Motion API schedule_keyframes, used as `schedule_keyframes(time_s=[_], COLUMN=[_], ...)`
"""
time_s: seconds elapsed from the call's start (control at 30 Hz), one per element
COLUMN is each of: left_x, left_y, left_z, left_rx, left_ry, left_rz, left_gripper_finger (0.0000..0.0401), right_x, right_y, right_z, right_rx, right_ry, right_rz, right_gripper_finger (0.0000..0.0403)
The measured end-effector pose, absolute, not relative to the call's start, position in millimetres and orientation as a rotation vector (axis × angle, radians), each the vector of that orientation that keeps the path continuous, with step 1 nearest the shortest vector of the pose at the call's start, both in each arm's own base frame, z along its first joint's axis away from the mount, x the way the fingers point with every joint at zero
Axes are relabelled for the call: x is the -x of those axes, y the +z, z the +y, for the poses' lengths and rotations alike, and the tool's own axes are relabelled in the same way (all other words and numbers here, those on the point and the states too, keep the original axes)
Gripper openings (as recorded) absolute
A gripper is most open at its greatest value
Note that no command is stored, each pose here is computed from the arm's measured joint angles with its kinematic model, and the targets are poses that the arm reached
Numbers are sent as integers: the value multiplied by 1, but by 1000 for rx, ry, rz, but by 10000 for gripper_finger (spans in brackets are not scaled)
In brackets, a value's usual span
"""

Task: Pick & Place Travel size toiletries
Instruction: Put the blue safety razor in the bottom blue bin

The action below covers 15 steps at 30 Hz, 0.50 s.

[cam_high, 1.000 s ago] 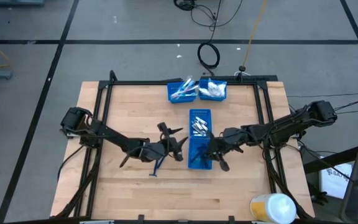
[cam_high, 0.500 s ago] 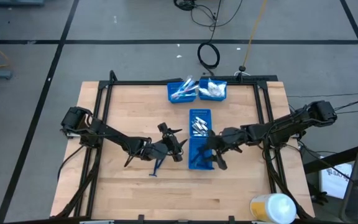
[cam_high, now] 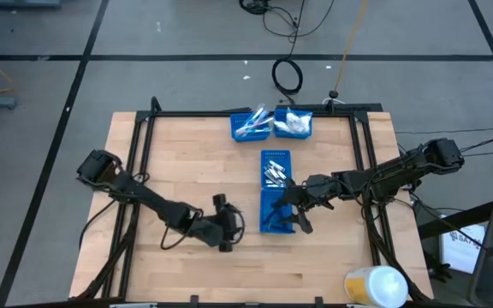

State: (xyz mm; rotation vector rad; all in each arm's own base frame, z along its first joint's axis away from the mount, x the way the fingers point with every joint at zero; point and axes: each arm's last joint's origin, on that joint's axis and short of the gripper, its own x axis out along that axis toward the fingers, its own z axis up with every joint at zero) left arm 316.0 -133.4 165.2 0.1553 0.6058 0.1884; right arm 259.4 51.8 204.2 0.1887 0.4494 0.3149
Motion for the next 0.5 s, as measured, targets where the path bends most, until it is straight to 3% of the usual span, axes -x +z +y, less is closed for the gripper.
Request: schedule_keyframes(time_s=[0.3, 0.5], left_x=[-304, -310], left_y=[139, 116], left_z=[-111, -98], left_rx=[224, 269], left_ry=[289, 338], left_rz=[918, 1018], left_gripper_finger=[239, 239], right_x=[-260, -260], right_y=[205, 205], right_z=[52, 52], right_rx=[-168, -167], right_ry=[321, 321], right_rz=[436, 434], right_gripper_finger=[226, 222])
